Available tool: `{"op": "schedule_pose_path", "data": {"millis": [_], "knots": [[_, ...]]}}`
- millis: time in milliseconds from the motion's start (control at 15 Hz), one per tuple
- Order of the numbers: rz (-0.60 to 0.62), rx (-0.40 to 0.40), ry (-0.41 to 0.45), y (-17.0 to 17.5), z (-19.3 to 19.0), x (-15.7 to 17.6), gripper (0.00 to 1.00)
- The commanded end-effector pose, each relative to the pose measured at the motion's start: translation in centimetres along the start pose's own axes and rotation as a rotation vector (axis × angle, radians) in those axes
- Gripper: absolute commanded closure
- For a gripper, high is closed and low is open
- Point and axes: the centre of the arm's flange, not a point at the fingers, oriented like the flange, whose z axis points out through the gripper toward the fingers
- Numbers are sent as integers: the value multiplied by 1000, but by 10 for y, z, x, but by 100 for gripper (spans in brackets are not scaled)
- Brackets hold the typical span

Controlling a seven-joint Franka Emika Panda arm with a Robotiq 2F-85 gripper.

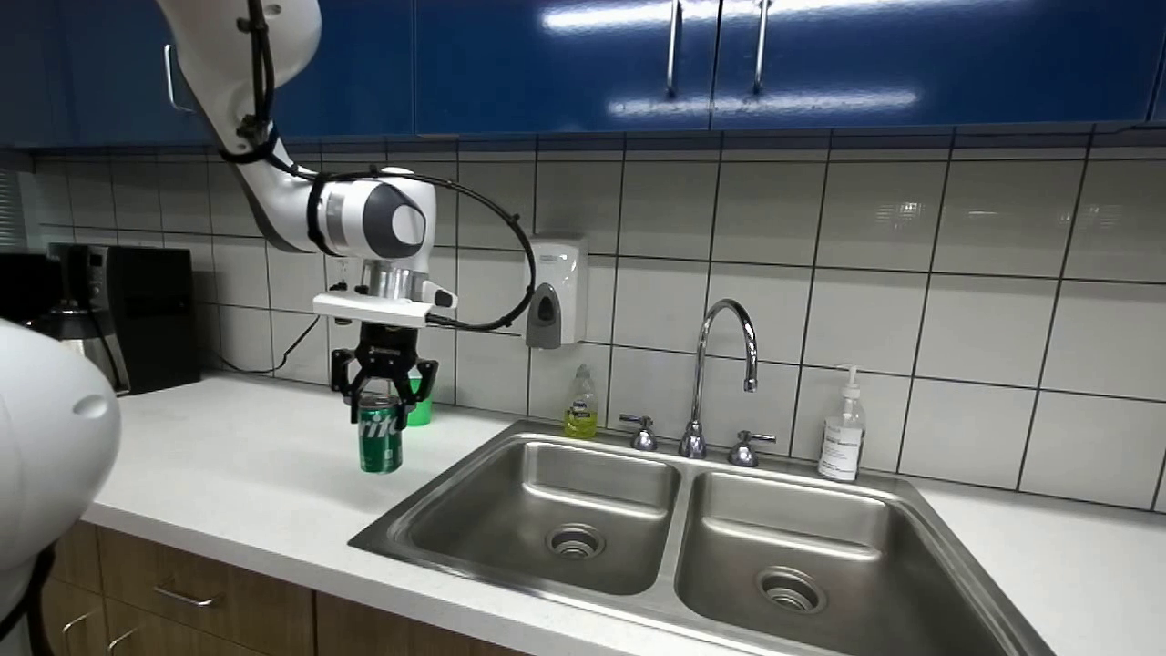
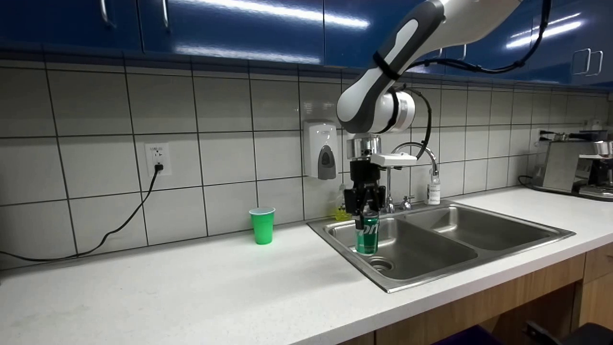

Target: Remove the green can from the sink and put it on the counter

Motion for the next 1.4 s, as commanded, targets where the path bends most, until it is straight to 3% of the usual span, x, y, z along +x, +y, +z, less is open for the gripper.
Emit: {"op": "schedule_pose_path", "data": {"millis": [0, 467, 1333], "knots": [[-68, -20, -32, -38, 2, 20, 60], [-175, -15, -75, -86, 36, 54, 60], [-197, -9, -114, -92, 69, 76, 60]]}}
